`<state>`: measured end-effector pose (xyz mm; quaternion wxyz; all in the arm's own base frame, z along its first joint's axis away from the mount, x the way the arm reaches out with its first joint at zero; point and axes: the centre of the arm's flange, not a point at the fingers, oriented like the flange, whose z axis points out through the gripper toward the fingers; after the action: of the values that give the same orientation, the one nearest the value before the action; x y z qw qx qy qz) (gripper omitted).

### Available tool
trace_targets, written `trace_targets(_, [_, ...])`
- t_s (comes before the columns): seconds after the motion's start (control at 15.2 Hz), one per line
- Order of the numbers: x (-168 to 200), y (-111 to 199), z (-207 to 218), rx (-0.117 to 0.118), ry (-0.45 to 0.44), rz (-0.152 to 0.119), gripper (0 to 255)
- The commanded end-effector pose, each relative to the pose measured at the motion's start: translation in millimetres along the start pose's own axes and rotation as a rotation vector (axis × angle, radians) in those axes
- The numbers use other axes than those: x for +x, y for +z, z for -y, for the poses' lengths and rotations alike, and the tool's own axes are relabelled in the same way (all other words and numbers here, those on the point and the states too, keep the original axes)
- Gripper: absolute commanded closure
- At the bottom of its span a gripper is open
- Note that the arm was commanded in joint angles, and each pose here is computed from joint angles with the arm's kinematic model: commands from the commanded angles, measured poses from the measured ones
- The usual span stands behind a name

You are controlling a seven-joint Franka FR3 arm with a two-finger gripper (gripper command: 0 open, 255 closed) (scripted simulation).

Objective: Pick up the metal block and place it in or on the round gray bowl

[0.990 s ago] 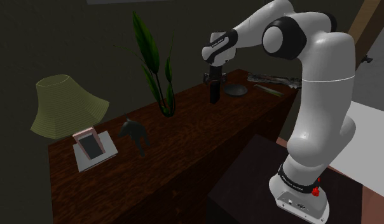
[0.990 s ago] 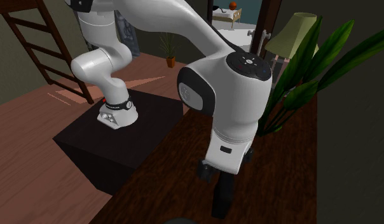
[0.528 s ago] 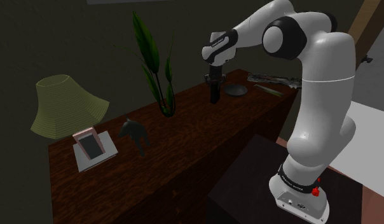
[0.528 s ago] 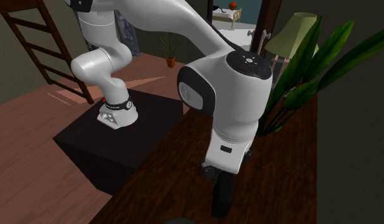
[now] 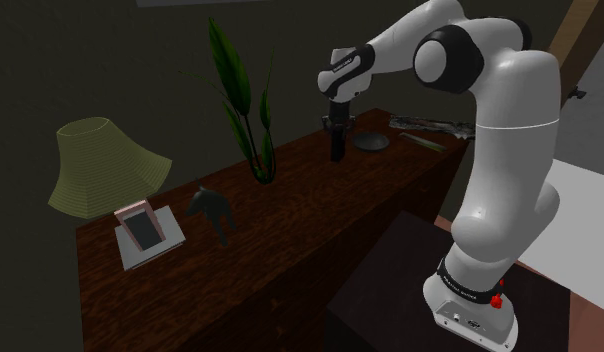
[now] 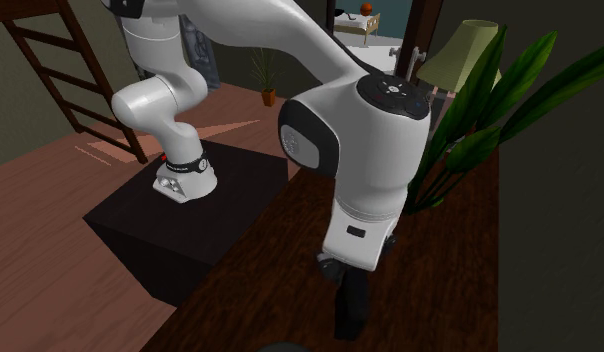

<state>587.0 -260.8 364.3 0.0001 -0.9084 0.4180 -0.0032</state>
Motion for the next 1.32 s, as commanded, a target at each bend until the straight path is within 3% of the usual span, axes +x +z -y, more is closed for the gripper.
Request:
trace_targets(0.0, [-0.1,-8.2,0.2,0.000,0.000,0.000,255])
trace_targets(1.25, [0.5,-108.5,0.5,0.000,0.000,0.000,255])
